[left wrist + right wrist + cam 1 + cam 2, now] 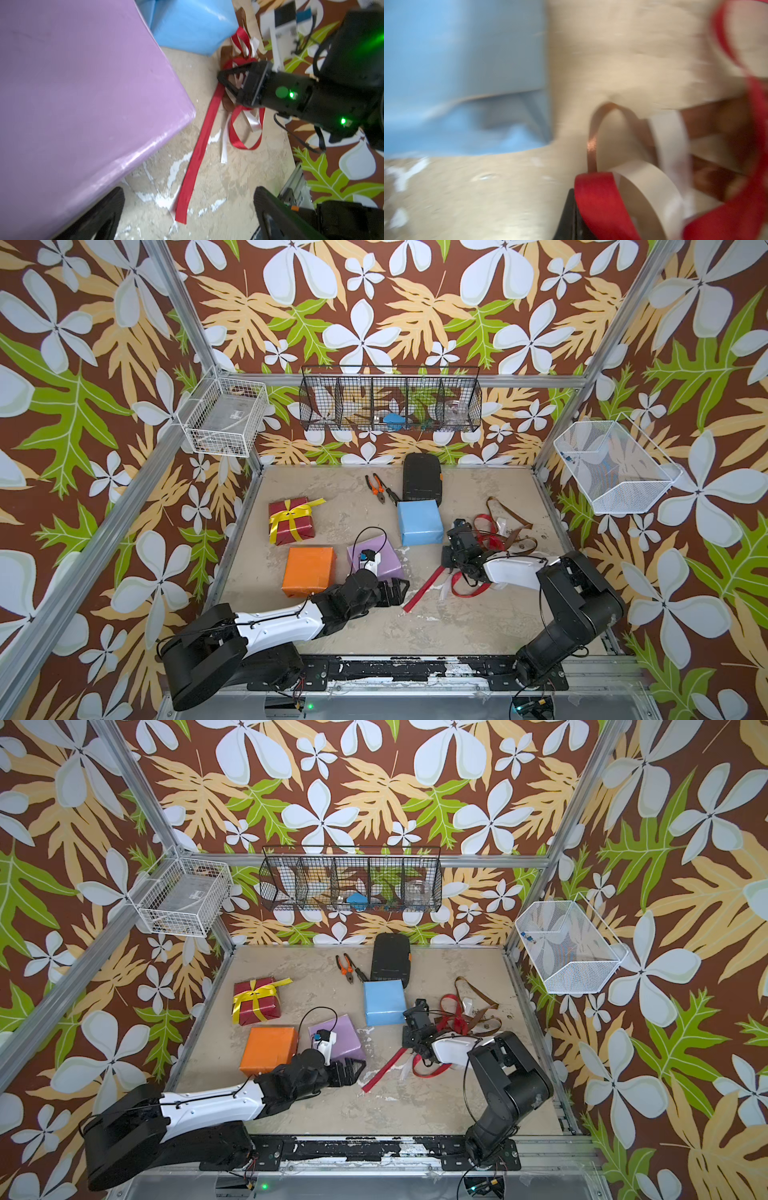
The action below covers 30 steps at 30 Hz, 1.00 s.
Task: Untie the ribbon bows on the gift boxes
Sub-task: Move the gift box to the center of the board.
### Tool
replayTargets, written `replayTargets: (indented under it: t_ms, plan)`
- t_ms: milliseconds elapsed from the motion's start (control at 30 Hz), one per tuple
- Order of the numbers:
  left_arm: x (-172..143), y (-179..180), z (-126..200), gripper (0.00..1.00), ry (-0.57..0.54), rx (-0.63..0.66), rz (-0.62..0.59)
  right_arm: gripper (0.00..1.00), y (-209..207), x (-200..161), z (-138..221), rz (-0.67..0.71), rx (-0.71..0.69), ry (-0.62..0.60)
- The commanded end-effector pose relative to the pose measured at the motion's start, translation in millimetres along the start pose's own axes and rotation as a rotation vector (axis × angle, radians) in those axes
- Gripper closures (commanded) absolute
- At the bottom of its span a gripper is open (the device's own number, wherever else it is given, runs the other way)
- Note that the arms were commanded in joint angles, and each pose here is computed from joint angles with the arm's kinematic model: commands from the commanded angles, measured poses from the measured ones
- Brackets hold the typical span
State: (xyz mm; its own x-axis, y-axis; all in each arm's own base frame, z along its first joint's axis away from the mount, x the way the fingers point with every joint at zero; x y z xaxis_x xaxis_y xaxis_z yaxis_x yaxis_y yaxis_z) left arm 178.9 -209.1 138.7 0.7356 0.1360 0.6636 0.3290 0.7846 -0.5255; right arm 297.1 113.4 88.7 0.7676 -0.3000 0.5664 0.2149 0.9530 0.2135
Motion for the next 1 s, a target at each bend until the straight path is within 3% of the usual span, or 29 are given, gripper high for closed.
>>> replayTargets:
  t_ms: [0, 167, 300, 367, 467, 667, 800, 967]
  plan:
    - [16, 11, -7, 0.00, -0.049, 0.034, 0.007, 1.00, -41, -4, 0, -0.072, -0.120, 0.083]
    - [35, 19, -16, 0.00, -0.071, 0.100, -0.046, 1.00, -95, 22, 0, -0.246, -0.196, 0.029]
    - [48, 28, -28, 0.00, -0.067, 0.173, -0.083, 1.00, -149, 37, -1, -0.515, -0.130, -0.001]
    - [54, 35, -35, 0.00, -0.053, 0.199, -0.087, 1.00, -162, 45, 1, -0.577, -0.111, -0.035]
    - [66, 47, -47, 0.00, -0.043, 0.246, -0.100, 1.00, -161, 64, -1, -0.559, -0.079, -0.049]
    - [97, 73, -73, 0.00, -0.034, 0.327, -0.108, 0.98, -126, 91, 11, -0.445, 0.120, -0.074]
    - [118, 77, -89, 0.00, -0.028, 0.310, -0.115, 0.81, -84, 102, 29, -0.294, 0.155, -0.089]
    - [147, 67, -98, 0.00, 0.007, 0.316, -0.185, 0.27, -42, 104, 52, -0.198, 0.264, -0.127]
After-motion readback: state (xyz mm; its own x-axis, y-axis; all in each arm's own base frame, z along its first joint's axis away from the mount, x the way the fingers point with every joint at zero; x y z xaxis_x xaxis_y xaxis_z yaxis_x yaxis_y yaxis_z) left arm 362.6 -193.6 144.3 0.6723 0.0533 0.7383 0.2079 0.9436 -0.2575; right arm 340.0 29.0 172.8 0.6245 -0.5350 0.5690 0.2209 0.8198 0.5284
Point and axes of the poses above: each gripper's point midway between its finger pads, its own z axis back along the fingers, its own y axis along the line the jaws close on, x = y × z, the point moved 9 cm from there along z, back along the fingers, and after that the axes turned 11 degrees about -z, right-handed, at the moved point
